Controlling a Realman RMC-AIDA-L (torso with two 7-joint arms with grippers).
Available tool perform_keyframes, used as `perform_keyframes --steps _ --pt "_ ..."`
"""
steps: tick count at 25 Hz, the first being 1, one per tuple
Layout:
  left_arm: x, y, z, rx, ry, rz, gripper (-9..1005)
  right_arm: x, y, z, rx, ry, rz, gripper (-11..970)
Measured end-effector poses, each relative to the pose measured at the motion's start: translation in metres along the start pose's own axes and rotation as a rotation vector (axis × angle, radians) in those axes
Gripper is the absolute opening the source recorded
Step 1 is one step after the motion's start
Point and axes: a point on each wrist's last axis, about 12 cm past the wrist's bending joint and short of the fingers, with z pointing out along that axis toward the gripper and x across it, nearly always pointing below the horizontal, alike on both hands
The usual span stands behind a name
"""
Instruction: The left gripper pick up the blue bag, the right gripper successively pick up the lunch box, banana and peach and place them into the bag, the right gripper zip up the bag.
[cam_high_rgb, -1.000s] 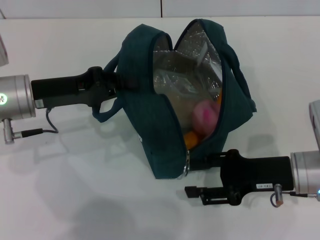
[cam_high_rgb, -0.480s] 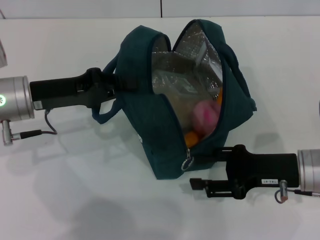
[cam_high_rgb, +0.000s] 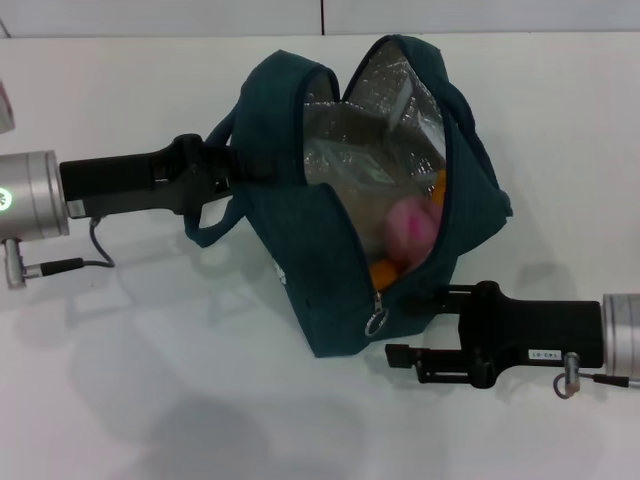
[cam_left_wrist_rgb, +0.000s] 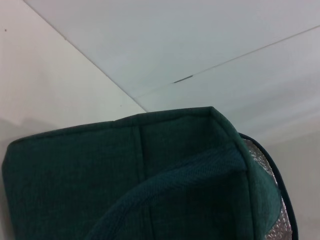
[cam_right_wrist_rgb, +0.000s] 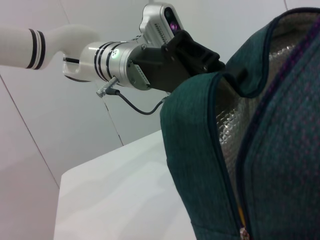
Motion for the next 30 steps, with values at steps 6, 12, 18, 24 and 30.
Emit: perform_keyframes --steps 6,12,18,24,30 --pt "-0.002 -0.002 0.003 0.004 0.004 0.007 56 0.001 0.002 0.012 -0.022 0.039 -0.015 639" --pt "-0.003 -0.002 0.002 0.003 0.005 0.009 56 0.000 0.007 0.024 -0.052 0.061 -0.035 635" --pt "-0.003 -0.002 0.001 0.002 0.003 0.006 57 0.001 0.005 0.018 -0.028 0.044 -0.031 631" --pt "-0.001 -0.001 0.000 0.000 0.001 0.003 57 0.004 0.003 0.008 0.009 0.012 -0.003 627" --pt "-0.001 -0.001 -0.001 -0.002 0.000 0.005 57 0.008 0.006 0.000 0.008 -0.010 0.021 623"
